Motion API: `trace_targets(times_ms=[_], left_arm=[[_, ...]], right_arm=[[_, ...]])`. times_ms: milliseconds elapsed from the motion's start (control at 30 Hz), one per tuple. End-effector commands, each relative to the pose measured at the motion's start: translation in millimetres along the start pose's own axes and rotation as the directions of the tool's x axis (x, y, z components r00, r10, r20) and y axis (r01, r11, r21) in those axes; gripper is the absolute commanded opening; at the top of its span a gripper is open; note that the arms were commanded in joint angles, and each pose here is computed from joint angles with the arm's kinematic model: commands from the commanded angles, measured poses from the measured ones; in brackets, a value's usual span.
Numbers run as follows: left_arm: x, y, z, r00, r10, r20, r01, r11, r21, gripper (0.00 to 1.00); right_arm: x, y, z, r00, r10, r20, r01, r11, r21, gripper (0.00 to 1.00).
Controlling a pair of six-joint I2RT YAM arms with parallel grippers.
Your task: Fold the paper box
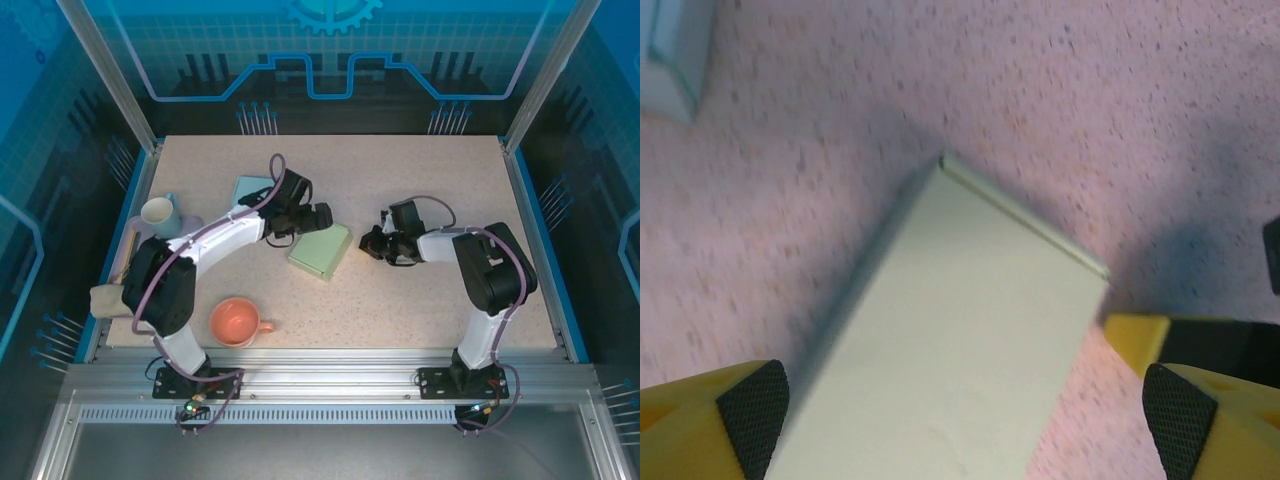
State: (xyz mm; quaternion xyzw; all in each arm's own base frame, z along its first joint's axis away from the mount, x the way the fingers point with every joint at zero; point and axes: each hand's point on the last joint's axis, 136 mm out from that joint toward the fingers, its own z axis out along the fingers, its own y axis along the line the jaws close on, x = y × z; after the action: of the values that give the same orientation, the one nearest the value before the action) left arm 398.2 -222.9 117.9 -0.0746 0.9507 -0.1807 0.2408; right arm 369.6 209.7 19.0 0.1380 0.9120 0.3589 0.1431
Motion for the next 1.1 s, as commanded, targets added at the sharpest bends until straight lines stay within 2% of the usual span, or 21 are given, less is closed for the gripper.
trace_targets(times_ms=[0, 133, 233, 400, 667, 867, 967, 1067], left_arm=[[-12.7, -3.7, 22.8, 0.988, 0.154, -0.014, -0.153, 0.987, 0.048, 0.94], [-15.7, -7.4, 45.4, 0.986, 0.161, -0.039, -0.157, 0.983, 0.094, 0.92], [-10.0, -19.4, 55.4, 0.986, 0.159, -0.052, -0.148, 0.974, 0.172, 0.92], [-1.0, -27.8, 71.5, 0.984, 0.143, -0.102, -0.117, 0.967, 0.228, 0.88], [30.2, -68.8, 80.1, 0.973, 0.132, -0.191, -0.049, 0.921, 0.386, 0.85], [61.1, -105.9, 71.0, 0.960, 0.142, -0.243, -0.008, 0.877, 0.481, 0.85], [51.6, -87.2, 68.2, 0.967, 0.079, -0.241, 0.019, 0.925, 0.379, 0.85], [30.0, -51.2, 61.2, 0.985, 0.026, -0.169, 0.012, 0.975, 0.220, 0.86]], right_arm=[[-1.2, 1.3, 6.1, 0.998, 0.007, -0.060, -0.007, 1.000, -0.008, 0.00], [-2.7, 0.4, 11.4, 0.997, 0.012, -0.070, -0.012, 1.000, -0.005, 0.00], [-2.8, -2.4, 14.7, 0.997, 0.015, -0.078, -0.015, 1.000, 0.001, 0.00], [-1.7, -7.1, 20.0, 0.995, 0.021, -0.095, -0.020, 1.000, 0.011, 0.00], [-3.9, -4.3, 28.2, 0.993, 0.008, -0.117, -0.009, 1.000, -0.010, 0.00], [-7.4, -2.6, 26.8, 0.997, 0.026, -0.075, -0.029, 0.998, -0.047, 0.00], [-7.5, 5.3, 22.3, 0.997, 0.028, -0.077, -0.034, 0.996, -0.079, 0.00], [-6.0, 8.8, 11.9, 0.997, 0.001, -0.072, -0.006, 0.998, -0.065, 0.00]])
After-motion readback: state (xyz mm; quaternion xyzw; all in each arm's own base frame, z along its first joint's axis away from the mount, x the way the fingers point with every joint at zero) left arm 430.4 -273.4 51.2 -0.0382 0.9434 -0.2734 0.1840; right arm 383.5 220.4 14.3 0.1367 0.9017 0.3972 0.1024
